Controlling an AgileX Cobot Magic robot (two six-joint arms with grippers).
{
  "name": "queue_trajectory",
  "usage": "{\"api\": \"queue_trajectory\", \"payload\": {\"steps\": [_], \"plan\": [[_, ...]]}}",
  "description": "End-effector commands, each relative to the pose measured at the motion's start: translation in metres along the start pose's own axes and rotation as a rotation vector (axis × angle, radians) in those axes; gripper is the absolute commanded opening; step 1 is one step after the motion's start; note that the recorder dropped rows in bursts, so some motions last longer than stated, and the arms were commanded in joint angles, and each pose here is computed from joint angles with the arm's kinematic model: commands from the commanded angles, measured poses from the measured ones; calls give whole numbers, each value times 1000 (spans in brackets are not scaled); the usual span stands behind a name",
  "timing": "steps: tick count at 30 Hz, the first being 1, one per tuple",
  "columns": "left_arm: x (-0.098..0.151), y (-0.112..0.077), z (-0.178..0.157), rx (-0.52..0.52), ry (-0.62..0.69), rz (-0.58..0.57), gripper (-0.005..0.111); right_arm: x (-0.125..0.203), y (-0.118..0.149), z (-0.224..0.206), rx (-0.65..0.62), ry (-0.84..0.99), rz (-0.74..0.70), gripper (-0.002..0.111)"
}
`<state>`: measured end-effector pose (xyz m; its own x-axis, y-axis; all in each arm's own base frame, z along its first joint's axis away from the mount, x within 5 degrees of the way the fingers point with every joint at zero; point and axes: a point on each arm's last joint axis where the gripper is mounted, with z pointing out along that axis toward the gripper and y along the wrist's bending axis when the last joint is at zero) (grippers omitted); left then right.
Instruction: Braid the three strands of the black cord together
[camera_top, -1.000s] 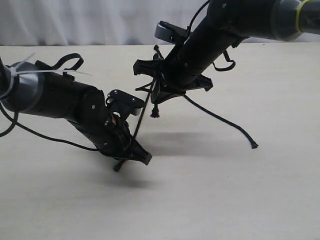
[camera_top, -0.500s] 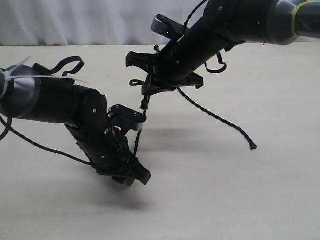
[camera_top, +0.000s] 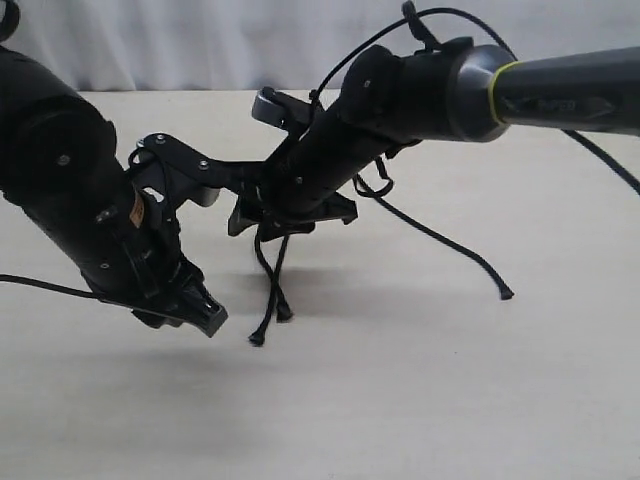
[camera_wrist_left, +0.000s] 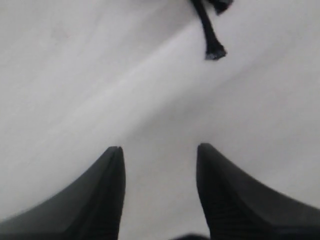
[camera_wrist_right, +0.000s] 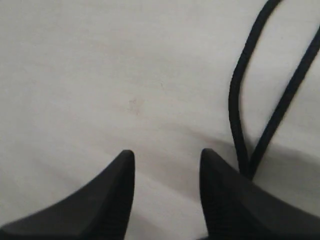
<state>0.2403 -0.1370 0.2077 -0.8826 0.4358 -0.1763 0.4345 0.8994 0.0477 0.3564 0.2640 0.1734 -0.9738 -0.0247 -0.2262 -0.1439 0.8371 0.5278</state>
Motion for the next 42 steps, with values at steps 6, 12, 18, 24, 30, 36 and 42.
{"api": "queue_trajectory", "payload": {"steps": [6,12,18,24,30,36,42], "plan": [[-4,3,-2,-36,-65,-19,43,-15,-34,-19,114,-3,55,46],[-8,3,-3,-34,-104,-60,43,1,-26,6,300,-27,-26,46],[-6,10,-3,-118,-93,-94,43,4,-38,13,418,6,-60,46],[-7,14,-4,-151,-100,-108,43,14,-42,25,396,112,-51,46],[-9,13,-4,-143,-121,-106,43,20,-25,20,285,166,-114,46],[-10,13,-4,-139,-130,-106,43,32,-22,37,302,204,-154,46],[-9,13,-4,-141,-118,-109,43,38,-27,50,322,245,-162,20]]}}
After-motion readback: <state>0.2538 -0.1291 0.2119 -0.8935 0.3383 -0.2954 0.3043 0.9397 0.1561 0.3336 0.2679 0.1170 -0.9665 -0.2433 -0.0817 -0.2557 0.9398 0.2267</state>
